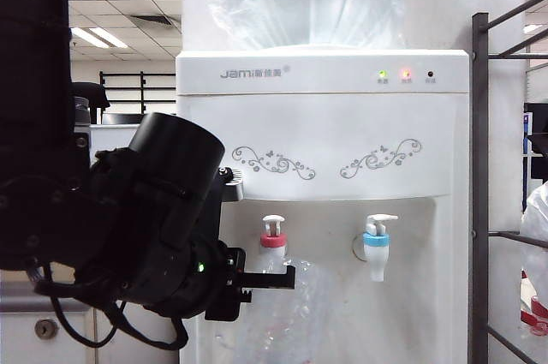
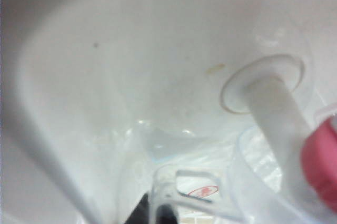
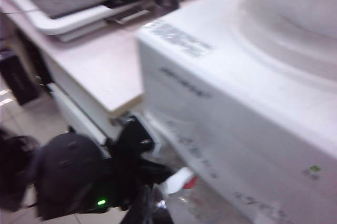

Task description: Pick up the plastic mug from the left desk, go to the hot water outlet of the water dispenser, press the vertical switch to get some water, then put the mug back on the desk.

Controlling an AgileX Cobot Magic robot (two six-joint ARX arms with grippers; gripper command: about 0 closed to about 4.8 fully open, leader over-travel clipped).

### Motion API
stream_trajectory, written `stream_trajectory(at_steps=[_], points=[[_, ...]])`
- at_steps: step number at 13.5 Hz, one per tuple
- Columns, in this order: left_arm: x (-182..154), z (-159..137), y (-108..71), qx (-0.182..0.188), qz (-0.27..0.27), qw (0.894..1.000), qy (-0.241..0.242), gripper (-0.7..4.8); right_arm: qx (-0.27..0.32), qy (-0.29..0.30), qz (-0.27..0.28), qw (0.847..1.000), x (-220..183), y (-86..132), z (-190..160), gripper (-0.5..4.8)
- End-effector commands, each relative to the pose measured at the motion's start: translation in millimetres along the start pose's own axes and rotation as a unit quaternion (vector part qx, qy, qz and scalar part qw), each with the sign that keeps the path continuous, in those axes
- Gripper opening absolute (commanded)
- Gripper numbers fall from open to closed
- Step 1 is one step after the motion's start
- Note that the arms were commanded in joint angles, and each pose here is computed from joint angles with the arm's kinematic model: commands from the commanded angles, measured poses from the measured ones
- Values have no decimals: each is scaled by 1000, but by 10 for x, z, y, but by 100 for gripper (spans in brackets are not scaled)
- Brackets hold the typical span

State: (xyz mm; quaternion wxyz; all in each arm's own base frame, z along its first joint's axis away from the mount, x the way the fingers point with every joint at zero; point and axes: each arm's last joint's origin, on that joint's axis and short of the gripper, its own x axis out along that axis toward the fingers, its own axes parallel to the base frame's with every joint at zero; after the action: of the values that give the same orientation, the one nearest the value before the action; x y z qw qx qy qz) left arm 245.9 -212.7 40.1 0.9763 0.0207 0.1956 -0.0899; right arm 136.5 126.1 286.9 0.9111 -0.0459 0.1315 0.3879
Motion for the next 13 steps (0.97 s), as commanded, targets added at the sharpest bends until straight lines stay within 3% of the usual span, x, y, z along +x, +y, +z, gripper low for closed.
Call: stream_trajectory(at_steps=[1,3,5,7,9,10,13], points=[[64,-2,122,2,67,998,5,-5,-3,-39,11,999,-180,29,-116,-5],[63,-3,122,3,68,998,5,-5,-4,-45,39,998,-201,46,-109,-5],[64,-1,121,2,67,998,5,-5,-1,-42,105,994,-203,84,-113,-5],[64,-1,121,2,67,998,5,-5,4,-11,150,989,-207,111,-172,-5],[64,-1,121,2,67,998,5,-5,12,22,142,990,-208,104,-237,-5],[64,-1,121,2,67,998,5,-5,14,42,99,994,-204,82,-276,-5],[64,-1,121,2,68,998,5,-5,14,49,77,996,-205,67,-289,-5]])
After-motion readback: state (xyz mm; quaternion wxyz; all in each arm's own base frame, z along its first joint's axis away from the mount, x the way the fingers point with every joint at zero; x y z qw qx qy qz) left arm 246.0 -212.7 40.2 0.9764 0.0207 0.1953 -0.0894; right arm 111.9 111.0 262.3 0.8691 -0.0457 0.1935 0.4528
